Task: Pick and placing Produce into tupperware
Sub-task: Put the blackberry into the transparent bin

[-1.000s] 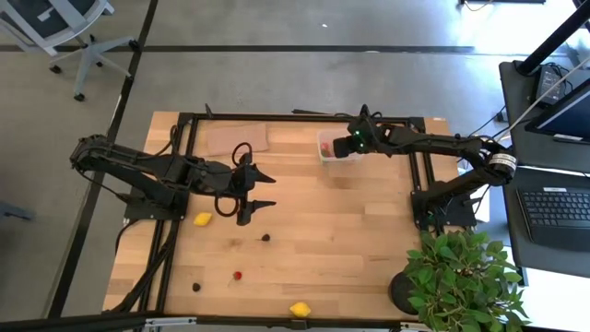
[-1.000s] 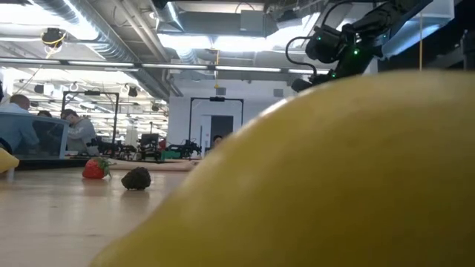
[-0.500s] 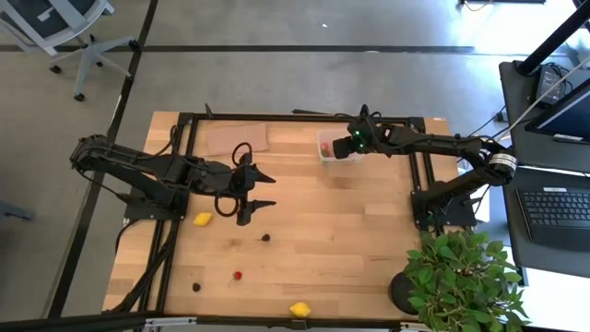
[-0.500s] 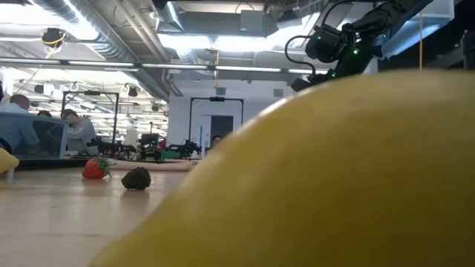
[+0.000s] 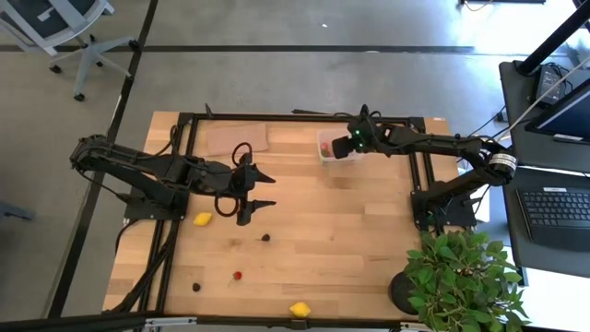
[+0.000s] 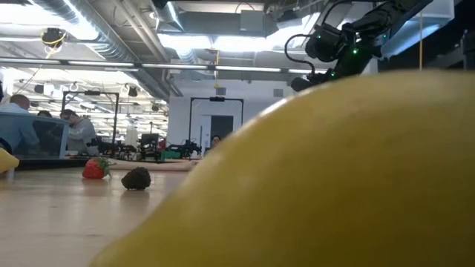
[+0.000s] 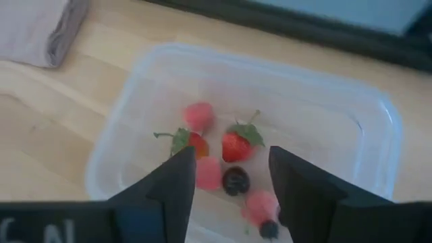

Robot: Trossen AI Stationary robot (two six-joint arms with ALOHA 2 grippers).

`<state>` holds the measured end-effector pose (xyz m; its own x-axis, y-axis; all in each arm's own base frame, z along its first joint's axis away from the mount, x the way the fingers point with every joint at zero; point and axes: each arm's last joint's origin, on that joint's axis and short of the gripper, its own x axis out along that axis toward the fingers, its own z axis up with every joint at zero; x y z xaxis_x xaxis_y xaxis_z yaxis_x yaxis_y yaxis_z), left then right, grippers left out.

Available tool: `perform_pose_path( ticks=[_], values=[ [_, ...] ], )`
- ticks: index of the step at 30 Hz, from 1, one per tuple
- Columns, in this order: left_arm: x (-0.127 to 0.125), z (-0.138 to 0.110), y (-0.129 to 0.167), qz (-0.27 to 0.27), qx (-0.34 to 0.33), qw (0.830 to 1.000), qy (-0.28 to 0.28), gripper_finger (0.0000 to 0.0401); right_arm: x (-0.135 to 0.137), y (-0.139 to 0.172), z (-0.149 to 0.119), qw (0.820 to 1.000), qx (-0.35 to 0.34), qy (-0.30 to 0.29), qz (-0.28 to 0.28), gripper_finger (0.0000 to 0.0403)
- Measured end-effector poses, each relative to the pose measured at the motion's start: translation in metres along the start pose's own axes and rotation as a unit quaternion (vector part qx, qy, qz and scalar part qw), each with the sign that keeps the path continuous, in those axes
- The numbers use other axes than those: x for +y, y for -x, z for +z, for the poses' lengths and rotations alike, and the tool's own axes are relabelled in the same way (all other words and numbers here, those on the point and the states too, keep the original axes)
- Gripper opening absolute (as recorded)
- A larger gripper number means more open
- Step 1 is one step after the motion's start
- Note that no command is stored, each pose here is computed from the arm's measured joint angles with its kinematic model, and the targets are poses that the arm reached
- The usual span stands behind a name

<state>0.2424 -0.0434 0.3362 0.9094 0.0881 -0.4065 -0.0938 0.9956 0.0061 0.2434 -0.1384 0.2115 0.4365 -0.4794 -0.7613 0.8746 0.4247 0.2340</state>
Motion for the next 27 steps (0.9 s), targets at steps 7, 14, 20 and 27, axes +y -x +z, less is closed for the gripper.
perform_pose_path(
  ticks=[7, 14, 20, 27],
  values=[
    [0.000, -0.006, 0.000, -0.002, 0.031, 0.999, -0.009, 0.0273, 0.030, 0.011, 0.003, 0.974, -0.029, 0.144, 0.174, 0.0184],
    [0.003, -0.026, 0.001, 0.014, 0.132, 0.991, 0.001, 0.0273, 0.068, 0.028, -0.022, 0.931, -0.013, 0.208, 0.299, 0.0181],
    [0.002, -0.029, -0.001, 0.016, 0.147, 0.989, 0.025, 0.0273, 0.088, 0.040, -0.045, 0.916, -0.010, 0.248, 0.315, 0.0181],
    [-0.005, -0.062, -0.046, 0.035, 0.273, 0.961, 0.031, 0.0273, 0.095, 0.045, -0.055, 0.918, -0.044, 0.278, 0.279, 0.0181]
  ],
)
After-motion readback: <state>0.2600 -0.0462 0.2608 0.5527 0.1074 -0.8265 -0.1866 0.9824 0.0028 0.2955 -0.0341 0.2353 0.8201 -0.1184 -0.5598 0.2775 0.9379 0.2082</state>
